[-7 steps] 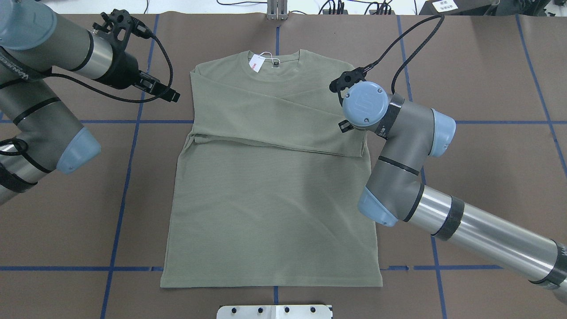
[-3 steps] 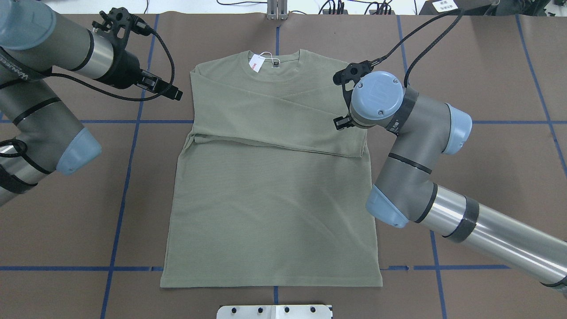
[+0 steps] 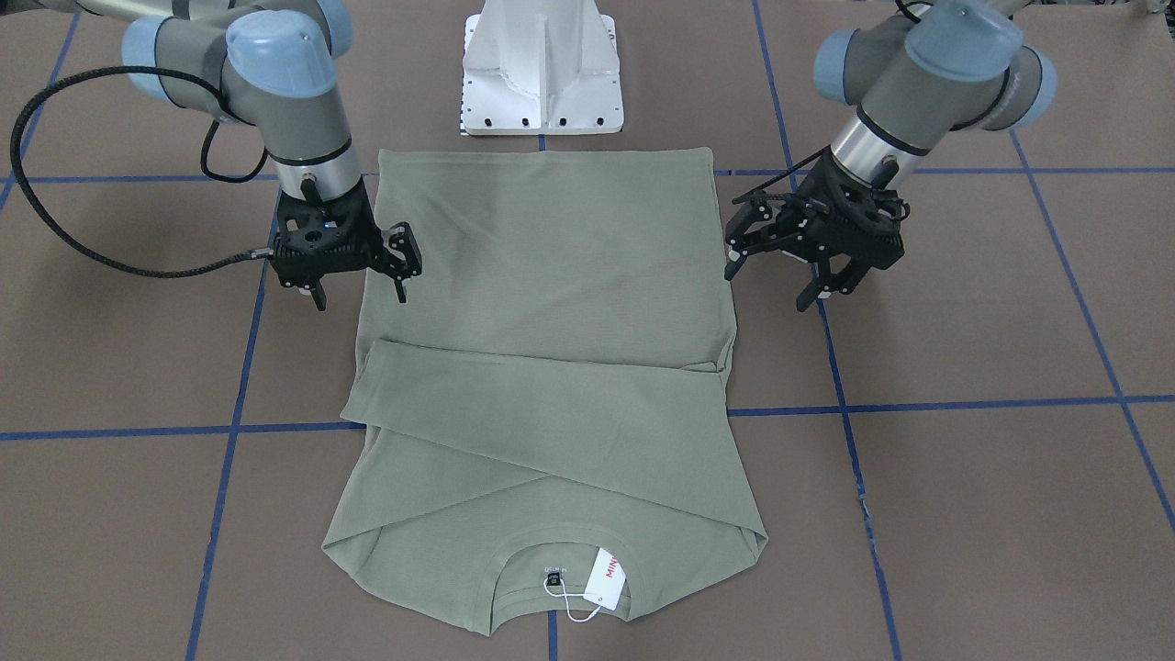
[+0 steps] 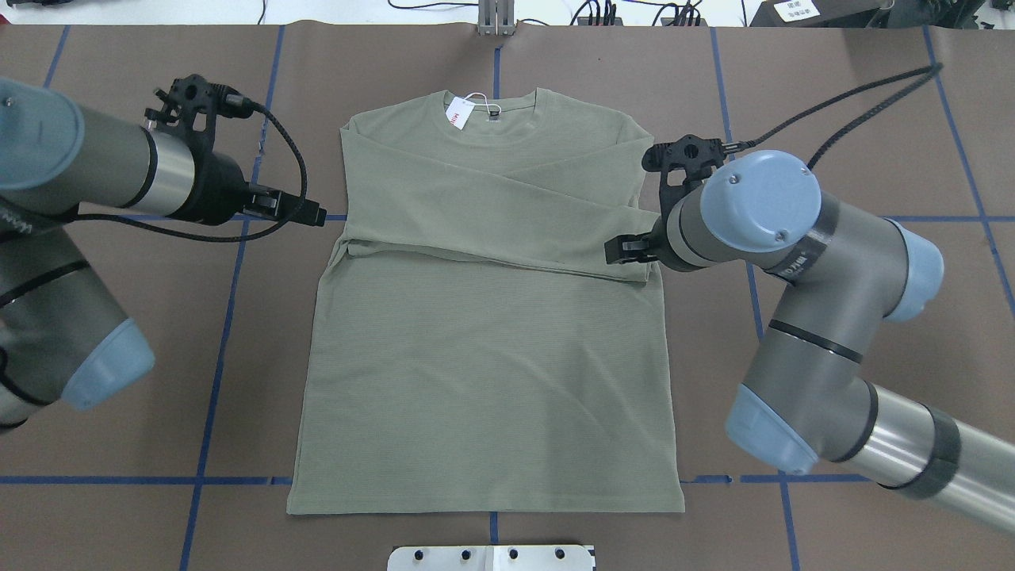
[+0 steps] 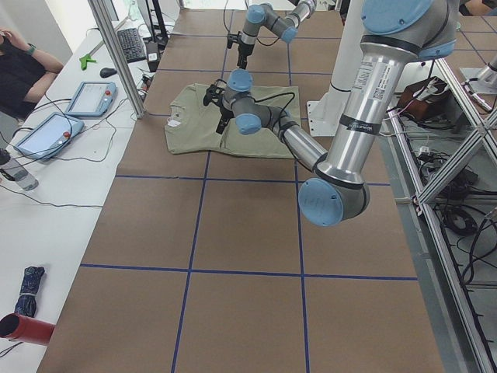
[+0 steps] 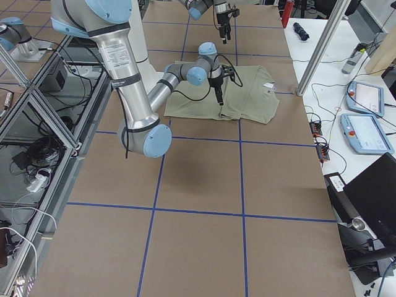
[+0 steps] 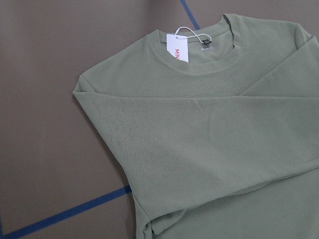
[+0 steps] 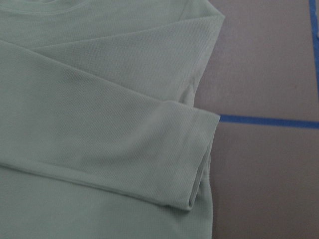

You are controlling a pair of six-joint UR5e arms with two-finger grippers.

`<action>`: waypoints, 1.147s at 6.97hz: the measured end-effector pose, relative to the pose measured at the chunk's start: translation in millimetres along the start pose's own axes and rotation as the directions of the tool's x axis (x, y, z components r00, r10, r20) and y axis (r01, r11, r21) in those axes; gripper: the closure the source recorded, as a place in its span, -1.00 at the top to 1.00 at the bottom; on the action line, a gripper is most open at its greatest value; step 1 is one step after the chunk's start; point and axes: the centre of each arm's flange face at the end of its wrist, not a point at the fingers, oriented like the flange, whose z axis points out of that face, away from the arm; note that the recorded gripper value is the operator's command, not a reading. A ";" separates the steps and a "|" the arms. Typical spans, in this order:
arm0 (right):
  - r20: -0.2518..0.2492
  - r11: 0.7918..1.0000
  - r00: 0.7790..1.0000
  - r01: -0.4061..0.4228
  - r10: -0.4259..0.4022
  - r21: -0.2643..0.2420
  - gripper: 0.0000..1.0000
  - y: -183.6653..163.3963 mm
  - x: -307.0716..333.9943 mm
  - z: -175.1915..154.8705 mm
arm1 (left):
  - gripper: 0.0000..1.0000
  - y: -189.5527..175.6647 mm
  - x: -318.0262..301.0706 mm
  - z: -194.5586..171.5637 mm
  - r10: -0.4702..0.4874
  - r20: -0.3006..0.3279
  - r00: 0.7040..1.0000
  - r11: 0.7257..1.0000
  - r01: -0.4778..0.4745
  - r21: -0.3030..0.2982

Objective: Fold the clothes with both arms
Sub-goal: 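Move both grippers to the shirt hem corners nearest the robot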

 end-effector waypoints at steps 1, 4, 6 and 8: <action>0.084 0.996 0.993 -0.089 0.089 0.001 0.98 35.2 3.1 -6.2 | 0.86 34.7 7.4 -9.7 -0.075 -0.012 0.997 0.997 0.075 0.003; 0.166 0.965 0.952 -0.262 0.257 0.012 0.69 160.1 24.3 -5.2 | 0.46 155.0 13.4 8.7 -0.315 -0.034 0.948 0.949 0.315 0.005; 0.153 0.936 0.925 -0.351 0.348 -0.011 0.56 216.1 39.0 -19.8 | 0.35 233.4 30.6 30.4 -0.441 0.006 0.897 0.896 0.441 -0.050; 0.154 0.921 0.909 -0.390 0.386 -0.004 0.62 238.5 37.4 -21.3 | 0.35 286.9 39.4 41.5 -0.479 0.049 0.876 0.872 0.482 -0.083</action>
